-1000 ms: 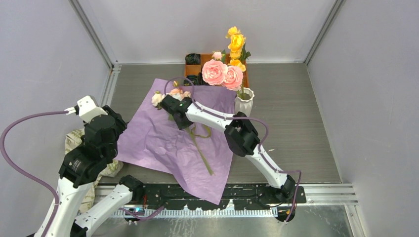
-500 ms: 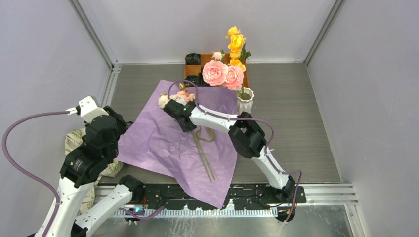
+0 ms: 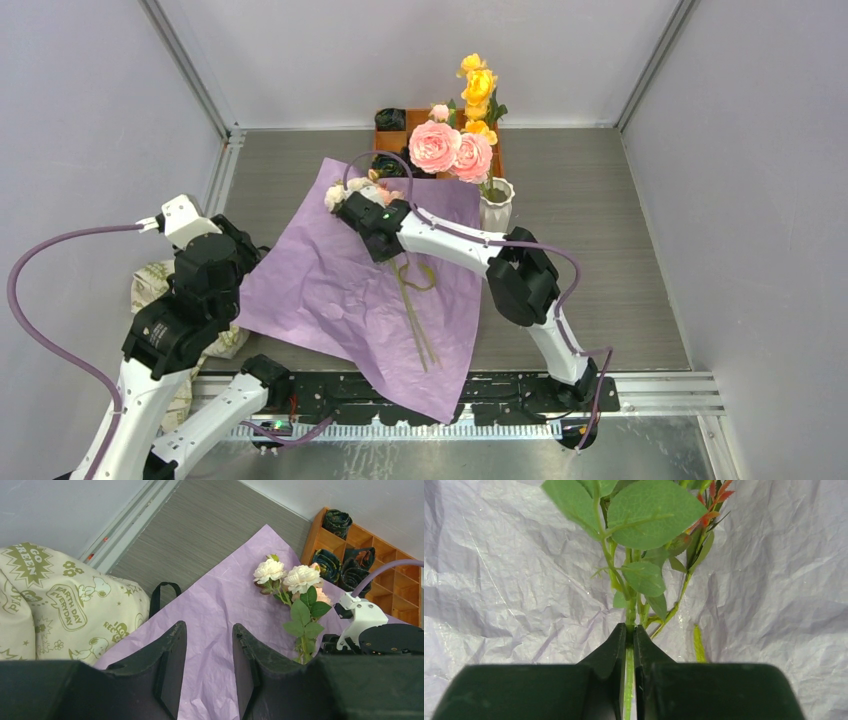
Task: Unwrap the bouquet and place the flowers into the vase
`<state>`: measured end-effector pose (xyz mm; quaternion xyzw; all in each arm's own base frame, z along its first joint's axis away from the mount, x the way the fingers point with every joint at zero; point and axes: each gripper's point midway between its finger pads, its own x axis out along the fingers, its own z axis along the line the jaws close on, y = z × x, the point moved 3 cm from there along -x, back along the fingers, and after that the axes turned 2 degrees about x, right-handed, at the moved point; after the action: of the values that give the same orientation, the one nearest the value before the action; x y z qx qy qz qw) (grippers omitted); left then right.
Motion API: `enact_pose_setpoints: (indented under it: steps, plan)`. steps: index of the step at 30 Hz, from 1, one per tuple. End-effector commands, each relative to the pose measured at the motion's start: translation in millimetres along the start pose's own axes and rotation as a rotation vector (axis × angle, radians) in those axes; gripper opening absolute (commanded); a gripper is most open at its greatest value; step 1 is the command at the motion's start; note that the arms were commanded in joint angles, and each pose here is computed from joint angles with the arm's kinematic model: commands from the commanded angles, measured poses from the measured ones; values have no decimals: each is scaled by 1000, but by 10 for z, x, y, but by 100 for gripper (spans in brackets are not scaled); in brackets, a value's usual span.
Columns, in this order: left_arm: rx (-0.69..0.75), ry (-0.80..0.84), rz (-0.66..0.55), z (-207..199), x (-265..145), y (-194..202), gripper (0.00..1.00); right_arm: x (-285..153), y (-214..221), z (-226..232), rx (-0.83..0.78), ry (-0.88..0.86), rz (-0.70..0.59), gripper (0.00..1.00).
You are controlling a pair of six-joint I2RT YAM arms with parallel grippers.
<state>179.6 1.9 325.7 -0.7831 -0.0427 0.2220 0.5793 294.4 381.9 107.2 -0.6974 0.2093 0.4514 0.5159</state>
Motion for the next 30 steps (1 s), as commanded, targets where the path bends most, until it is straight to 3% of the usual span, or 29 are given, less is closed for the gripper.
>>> enact_pose_setpoints:
  steps: [1,7,18,24,30]
  plan:
    - [-43,15,-39,-38,-2,-95,40,-284,-238,13,41,-51,-94,12]
    - [-37,7,-37,-34,14,-76,40,-642,-357,86,27,-132,-179,2]
    - [-40,14,-31,-70,32,-67,41,-2454,-605,80,-86,-228,-567,1]
    - [-58,17,-37,-54,2,-97,40,-3514,-495,-278,-44,-280,-790,1]
    - [-63,39,-19,-121,13,-84,39,-4413,-333,-922,55,-345,-1035,1]
